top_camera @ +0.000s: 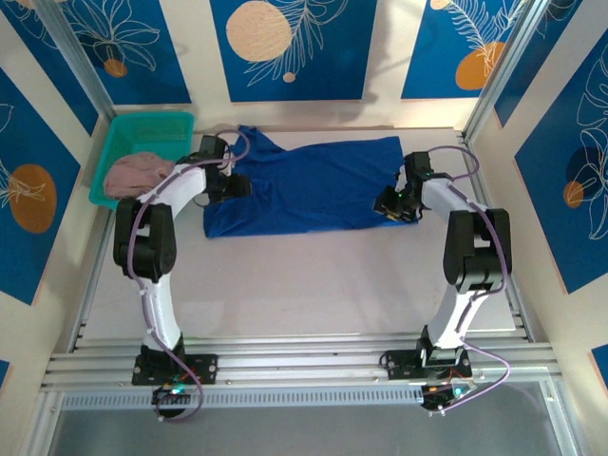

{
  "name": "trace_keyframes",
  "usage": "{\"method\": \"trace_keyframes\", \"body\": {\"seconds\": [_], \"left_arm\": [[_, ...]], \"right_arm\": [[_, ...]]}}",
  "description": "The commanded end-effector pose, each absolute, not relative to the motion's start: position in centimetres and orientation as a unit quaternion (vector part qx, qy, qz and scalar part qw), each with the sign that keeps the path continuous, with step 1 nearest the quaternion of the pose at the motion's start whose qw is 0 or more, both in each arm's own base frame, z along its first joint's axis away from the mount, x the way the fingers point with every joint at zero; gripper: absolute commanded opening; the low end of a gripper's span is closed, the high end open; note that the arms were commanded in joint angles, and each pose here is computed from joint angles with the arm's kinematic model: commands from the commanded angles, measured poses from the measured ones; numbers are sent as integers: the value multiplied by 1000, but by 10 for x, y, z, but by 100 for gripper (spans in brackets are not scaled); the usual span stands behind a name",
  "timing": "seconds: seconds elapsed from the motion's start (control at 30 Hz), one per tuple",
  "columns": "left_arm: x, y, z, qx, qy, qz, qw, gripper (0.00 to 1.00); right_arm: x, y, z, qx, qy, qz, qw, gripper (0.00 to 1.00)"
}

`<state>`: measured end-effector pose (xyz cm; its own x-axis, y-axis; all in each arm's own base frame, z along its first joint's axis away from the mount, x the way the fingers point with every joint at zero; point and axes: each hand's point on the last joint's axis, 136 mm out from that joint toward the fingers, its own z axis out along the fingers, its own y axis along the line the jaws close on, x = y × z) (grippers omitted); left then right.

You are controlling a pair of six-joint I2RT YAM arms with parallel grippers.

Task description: Fold the inside-out t-shirt

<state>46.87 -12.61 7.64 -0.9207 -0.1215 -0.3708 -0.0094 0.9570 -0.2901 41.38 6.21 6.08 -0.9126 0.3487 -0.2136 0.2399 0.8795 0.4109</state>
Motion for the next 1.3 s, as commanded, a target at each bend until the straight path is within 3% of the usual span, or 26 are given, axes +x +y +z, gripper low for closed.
{"method": "trace_keyframes", "body": {"seconds": [0.0, 0.2, 0.37, 0.63, 0.77, 0.87, 1.03, 1.13, 1.27], "left_arm": [[452, -123, 60, -42, 971, -148, 184, 59], [424, -91, 37, -63, 979, -100, 164, 58], [398, -69, 28, -70, 984, -58, 153, 58], [344, -67, 6, -92, 986, -68, 117, 59], [301, -68, 2, -109, 986, -76, 102, 59], [278, -78, 14, -116, 982, -94, 112, 59], [308, -92, 63, -106, 967, -117, 199, 60], [343, -95, 81, -92, 964, -107, 224, 61], [385, -115, 85, -78, 961, -136, 229, 61]], "right_arm": [[415, 47, 46, 190, 958, 185, 114, 32], [396, 22, 27, 226, 959, 156, 67, 22], [370, -3, 19, 240, 965, 102, 39, 21], [333, -15, 15, 254, 965, 61, 11, 16], [304, -13, 22, 266, 962, 56, 12, 16], [295, -11, 40, 268, 960, 55, 53, 17], [340, 26, 92, 205, 949, 143, 193, 31], [368, 41, 99, 190, 943, 177, 206, 38], [408, 51, 86, 186, 945, 191, 189, 38]]}}
